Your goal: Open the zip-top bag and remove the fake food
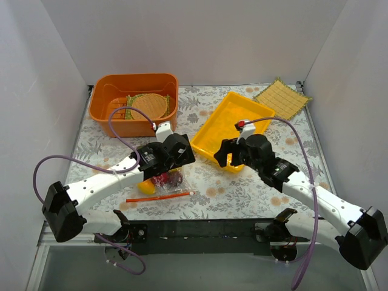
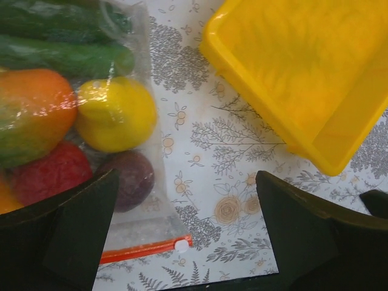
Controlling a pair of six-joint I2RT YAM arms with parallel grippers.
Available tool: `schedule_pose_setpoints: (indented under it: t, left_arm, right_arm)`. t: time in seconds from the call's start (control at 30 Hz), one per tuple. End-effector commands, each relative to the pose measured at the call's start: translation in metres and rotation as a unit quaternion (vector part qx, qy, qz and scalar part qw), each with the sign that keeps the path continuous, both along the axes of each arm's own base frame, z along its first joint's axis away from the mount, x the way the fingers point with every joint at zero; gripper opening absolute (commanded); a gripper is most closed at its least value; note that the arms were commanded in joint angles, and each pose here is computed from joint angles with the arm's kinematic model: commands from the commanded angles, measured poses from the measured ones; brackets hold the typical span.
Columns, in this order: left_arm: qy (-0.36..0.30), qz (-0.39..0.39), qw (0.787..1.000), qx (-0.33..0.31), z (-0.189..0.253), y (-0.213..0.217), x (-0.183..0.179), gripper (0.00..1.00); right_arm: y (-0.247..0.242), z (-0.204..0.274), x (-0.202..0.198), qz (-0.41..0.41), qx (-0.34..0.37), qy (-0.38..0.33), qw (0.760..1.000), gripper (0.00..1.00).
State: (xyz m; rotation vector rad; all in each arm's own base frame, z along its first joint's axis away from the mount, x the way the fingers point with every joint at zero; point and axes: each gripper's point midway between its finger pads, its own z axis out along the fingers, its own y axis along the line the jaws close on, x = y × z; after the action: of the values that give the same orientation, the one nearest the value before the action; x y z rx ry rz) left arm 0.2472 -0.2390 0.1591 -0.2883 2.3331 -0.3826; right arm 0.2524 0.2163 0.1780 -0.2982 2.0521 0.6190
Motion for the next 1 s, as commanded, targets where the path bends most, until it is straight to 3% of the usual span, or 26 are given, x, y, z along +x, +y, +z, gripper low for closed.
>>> schedule_pose_setpoints:
  t: [0.0,0.2,0.63,0.83,0.97]
  left_arm:
    - [0.000,0.073,0.997,0.001,0.012,0.043,-0.009,0.93]
    - [0.050,0.099,0.994,0.001,-0.012,0.054,-0.026,0.80]
    - [0.064,0.089,0.994,0.003,-0.024,0.056,-0.034,0.78]
    - [0.052,0.077,0.996,-0.001,-0.019,0.053,-0.031,0.78]
    - [0.055,0.059,0.997,0.002,-0.022,0.050,-0.033,0.78]
  right_arm:
    - [0.059,0.009,-0.024,0.098,0.046,0.004,0.994,0.87]
    - [0.103,-0.027,-0.049,0.183,0.050,0.064,0.980,0.77]
    - [0.134,-0.092,-0.116,0.269,0.081,0.169,0.945,0.73]
    - [0.147,-0.101,-0.118,0.276,0.103,0.189,0.937,0.72]
    - [0.150,-0.106,-0.111,0.252,0.106,0.194,0.942,0.60]
